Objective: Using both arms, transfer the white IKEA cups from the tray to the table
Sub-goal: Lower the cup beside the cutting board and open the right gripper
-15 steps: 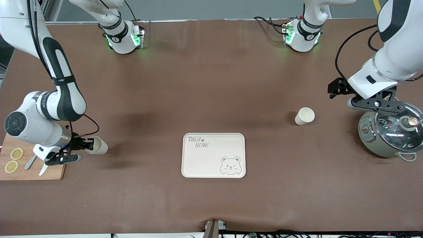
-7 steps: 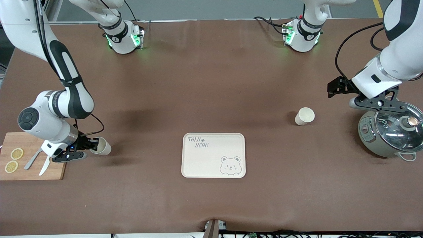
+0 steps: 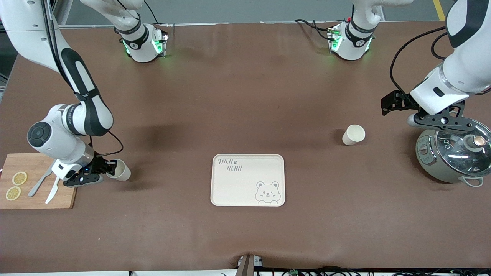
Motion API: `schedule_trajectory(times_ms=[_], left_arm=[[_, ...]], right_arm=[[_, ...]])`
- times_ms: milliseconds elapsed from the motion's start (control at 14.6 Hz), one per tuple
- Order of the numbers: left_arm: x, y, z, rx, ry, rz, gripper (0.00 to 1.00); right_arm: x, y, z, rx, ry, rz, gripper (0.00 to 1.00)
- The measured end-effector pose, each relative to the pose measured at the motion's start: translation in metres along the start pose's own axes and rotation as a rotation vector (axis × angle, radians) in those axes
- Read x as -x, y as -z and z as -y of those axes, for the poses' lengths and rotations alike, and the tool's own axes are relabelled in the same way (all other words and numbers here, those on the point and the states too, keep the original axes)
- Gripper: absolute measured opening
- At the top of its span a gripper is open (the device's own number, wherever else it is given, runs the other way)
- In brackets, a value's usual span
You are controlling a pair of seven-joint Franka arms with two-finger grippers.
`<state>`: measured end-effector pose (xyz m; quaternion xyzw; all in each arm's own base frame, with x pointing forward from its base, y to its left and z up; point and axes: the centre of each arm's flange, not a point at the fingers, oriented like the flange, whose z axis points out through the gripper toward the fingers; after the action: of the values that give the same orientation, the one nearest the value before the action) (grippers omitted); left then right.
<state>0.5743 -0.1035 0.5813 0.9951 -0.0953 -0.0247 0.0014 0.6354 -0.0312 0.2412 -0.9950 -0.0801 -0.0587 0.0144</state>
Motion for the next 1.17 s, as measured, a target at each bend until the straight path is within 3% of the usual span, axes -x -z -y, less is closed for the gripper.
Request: schedule_trajectory(times_ms=[893, 1030, 1167], left_arm=[[-0.004, -0.004, 0.0, 0.0, 0.0, -0.005, 1.0], [-0.006, -0.005, 0.0, 0.0, 0.0, -0.012, 1.0], [-0.007, -0.006, 0.0, 0.0, 0.0, -0.013, 1.0]], right_arm=[[0.007, -0.026, 0.005, 0.0, 0.003, -0.023, 0.04], [0.007, -0.026, 0.005, 0.0, 0.003, -0.023, 0.19], [0.007, -0.026, 0.005, 0.0, 0.004, -0.023, 0.4]])
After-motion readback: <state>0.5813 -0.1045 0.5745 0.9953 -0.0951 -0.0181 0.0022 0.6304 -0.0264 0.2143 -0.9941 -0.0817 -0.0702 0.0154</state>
